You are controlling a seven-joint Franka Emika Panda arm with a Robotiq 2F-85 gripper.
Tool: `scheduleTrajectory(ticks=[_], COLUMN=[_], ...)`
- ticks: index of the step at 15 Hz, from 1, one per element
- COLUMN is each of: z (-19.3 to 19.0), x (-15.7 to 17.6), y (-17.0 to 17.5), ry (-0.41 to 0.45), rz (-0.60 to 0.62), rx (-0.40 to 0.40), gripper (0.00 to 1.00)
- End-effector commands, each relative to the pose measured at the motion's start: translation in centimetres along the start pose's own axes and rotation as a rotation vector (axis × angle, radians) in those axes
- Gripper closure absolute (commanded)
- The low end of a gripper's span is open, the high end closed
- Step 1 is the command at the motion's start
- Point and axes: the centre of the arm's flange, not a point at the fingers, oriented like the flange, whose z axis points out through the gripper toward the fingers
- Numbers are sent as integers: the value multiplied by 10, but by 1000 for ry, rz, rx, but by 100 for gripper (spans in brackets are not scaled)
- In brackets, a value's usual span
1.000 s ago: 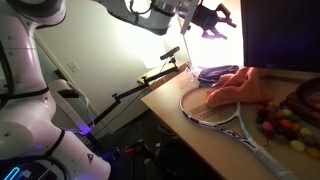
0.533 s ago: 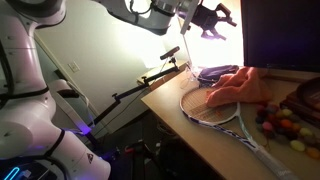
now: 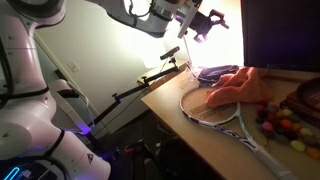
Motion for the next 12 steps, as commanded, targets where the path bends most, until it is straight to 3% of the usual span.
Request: scheduleTrajectory(ticks=[1,6,12], z=[-1,17,45], x=[-20,-43,-53], y=[0,-12,-27], ry=[81,-33,-127], rz=[56,114,54], rx=[115,105,181], gripper=[0,0,0])
